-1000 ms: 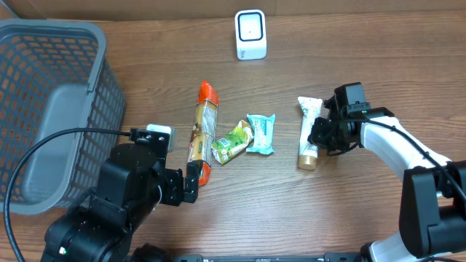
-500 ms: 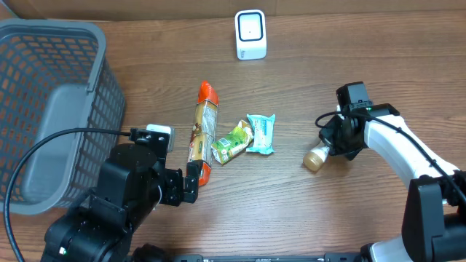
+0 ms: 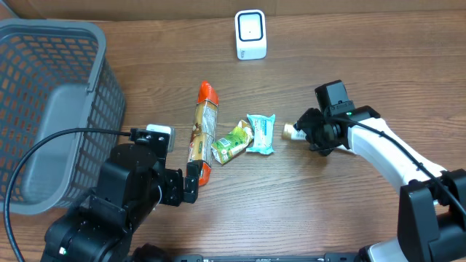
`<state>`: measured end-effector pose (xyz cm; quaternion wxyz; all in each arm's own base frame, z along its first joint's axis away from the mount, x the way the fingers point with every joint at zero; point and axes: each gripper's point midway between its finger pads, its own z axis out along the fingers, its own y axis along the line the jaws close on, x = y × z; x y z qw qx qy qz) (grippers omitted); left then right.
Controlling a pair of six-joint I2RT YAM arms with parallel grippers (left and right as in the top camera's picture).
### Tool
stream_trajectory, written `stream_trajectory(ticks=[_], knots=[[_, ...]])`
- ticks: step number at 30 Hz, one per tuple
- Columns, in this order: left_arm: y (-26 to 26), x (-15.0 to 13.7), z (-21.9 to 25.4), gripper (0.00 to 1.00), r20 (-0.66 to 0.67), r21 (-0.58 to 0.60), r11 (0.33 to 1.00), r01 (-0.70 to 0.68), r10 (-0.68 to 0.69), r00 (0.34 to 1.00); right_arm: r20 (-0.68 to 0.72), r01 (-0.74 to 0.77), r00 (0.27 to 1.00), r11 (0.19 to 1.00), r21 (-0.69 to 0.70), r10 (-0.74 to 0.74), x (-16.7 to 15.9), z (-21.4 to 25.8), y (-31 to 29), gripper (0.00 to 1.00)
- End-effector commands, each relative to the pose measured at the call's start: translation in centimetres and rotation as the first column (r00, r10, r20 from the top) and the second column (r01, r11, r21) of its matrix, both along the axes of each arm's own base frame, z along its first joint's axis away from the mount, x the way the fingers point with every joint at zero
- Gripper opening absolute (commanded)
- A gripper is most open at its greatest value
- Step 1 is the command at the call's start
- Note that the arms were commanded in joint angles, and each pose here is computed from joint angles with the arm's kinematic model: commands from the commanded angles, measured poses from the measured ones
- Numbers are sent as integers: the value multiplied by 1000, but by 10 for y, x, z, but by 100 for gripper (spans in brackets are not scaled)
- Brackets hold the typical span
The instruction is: Scan the item barcode
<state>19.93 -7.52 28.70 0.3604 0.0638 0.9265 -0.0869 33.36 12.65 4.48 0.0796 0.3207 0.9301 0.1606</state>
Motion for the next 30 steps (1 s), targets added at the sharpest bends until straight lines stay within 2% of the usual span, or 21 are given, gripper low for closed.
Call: stream_trajectory(ticks=[1,7,9,13,15,19,23,26,30], knots=[[-1,0,0,100,1,2,1000,10,-10,1000,158,-278,943,953,-118,294,23,39,-6,72],[0,0,0,100,1,2,1000,10,-10,1000,167,-499,817,822,-273,551,36,79,-24,88],[0,0,0,99,1,2,1000,10,-10,1000,151,-552,774,772,-315,615,36,80,-32,95],[-1,0,0,100,1,2,1000,10,-10,1000,114,-606,731,716,-345,673,34,73,-51,100],[-1,0,0,99,1,2,1000,10,-10,1000,97,-629,715,698,-341,692,32,67,-59,100],[-1,0,0,100,1,2,1000,10,-10,1000,107,-776,584,592,-218,805,18,43,-50,100],[-1,0,0,100,1,2,1000,10,-10,1000,72,-837,514,519,-174,855,12,18,-51,100],[0,0,0,100,1,2,1000,10,-10,1000,41,-865,480,481,-141,876,8,0,-52,99],[-1,0,0,99,1,2,1000,10,-10,1000,10,-870,483,482,-103,875,2,-11,-55,95]])
